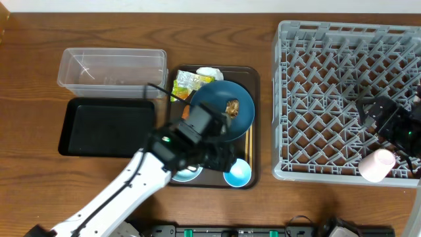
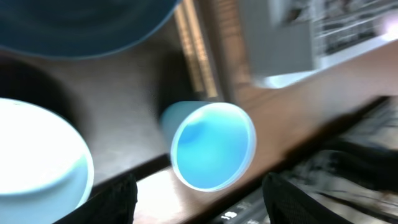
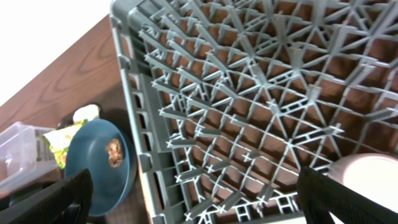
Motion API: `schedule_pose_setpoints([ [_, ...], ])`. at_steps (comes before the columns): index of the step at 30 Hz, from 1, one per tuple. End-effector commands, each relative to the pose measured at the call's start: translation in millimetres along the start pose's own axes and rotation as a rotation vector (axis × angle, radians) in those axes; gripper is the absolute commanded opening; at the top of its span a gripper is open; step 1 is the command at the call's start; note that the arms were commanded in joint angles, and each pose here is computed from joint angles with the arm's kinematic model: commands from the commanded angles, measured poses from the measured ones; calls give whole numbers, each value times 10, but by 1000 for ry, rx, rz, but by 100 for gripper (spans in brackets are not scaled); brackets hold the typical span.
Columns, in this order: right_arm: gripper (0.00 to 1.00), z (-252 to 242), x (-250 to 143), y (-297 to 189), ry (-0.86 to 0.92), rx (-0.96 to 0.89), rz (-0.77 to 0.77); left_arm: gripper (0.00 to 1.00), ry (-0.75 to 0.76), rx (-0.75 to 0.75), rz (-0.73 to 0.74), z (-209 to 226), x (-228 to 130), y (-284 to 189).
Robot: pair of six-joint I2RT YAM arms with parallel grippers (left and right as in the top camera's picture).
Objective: Sort waste into correct bins and load items into the dishwasher rack
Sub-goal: 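Grasp the light-blue cup with the left gripper and lift it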
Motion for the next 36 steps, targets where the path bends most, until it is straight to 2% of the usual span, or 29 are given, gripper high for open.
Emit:
schedule_pose_setpoints([
  [1, 96, 38, -24, 4, -23, 14, 14, 65, 51, 189, 32, 119, 8, 177],
  [3, 96, 35, -30, 4, -22, 13, 17, 65, 62, 194, 84, 104, -25, 335],
  [6, 96, 31, -35, 6, -20, 11, 21, 56, 61, 209, 154, 140, -71, 547],
  [12, 96, 22, -31, 6, -20, 4, 17, 44, 55, 209, 192, 181, -65, 761],
  [18, 95, 22, -31, 6, -20, 4, 17, 20, 55, 209, 193, 189, -52, 812],
  [20, 95, 22, -31, 6, -20, 4, 17, 7, 55, 208, 193, 189, -52, 812],
  [27, 95, 22, -31, 6, -21, 4, 17, 6, 47, 50, 161, -9, 53, 588],
  [31, 96, 52, -55, 7, -57, 28, 33, 6, 10, -9, 57, -8, 261, 177],
  [36, 94, 264, -155, -20, -139, 204, 100, 6, -41, -143, -110, 190, 470, -348],
])
Point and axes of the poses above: each gripper's point midway between its finger pads, its own y axis out along the fingers, its own z axis along the line the jaws close on, x = y × z, the point moved 5 cm from there along -y, back along the fingers, and after that the axes turned 15 degrees about y, right-handed, at the moved point
